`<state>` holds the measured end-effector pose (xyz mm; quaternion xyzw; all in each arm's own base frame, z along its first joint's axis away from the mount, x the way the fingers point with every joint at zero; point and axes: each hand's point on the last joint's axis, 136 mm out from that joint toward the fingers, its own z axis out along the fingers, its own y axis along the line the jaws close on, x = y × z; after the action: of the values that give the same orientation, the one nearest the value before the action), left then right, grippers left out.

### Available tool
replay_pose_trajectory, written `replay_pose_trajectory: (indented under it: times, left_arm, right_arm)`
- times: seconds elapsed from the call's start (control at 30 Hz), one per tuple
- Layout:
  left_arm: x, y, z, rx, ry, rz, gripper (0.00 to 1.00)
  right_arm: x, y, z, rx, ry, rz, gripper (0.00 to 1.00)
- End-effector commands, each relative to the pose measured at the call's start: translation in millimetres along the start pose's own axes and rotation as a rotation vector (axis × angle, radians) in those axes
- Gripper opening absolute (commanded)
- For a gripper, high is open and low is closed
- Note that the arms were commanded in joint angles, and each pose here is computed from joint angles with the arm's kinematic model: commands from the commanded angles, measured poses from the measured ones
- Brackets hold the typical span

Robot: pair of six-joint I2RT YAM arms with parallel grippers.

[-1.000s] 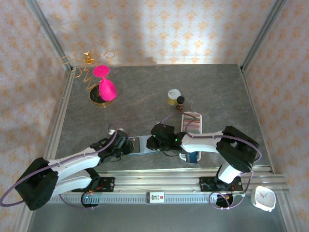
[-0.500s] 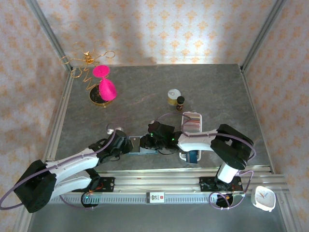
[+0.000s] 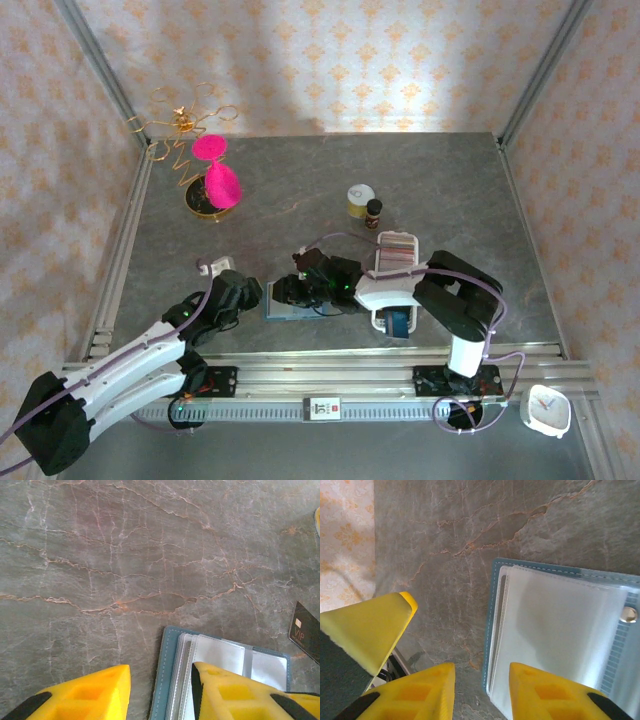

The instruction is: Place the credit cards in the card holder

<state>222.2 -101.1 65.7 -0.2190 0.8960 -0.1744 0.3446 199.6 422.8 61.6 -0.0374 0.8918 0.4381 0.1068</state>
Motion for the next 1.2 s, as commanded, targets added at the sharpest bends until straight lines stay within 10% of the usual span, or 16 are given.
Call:
replay_pose_trajectory:
  times: [0.0,1.17]
  left_arm:
    - [3,20,2,-0.078,-0.007,-0.003,0.39]
    - [-1,28,-1,-0.101,-0.041,-0.018,0.38]
  right_arm:
    - [-4,13,3,-0.033,-0.01,-0.008,0.34]
    - [14,-86,4,0.744,0.031,-0.213,0.44]
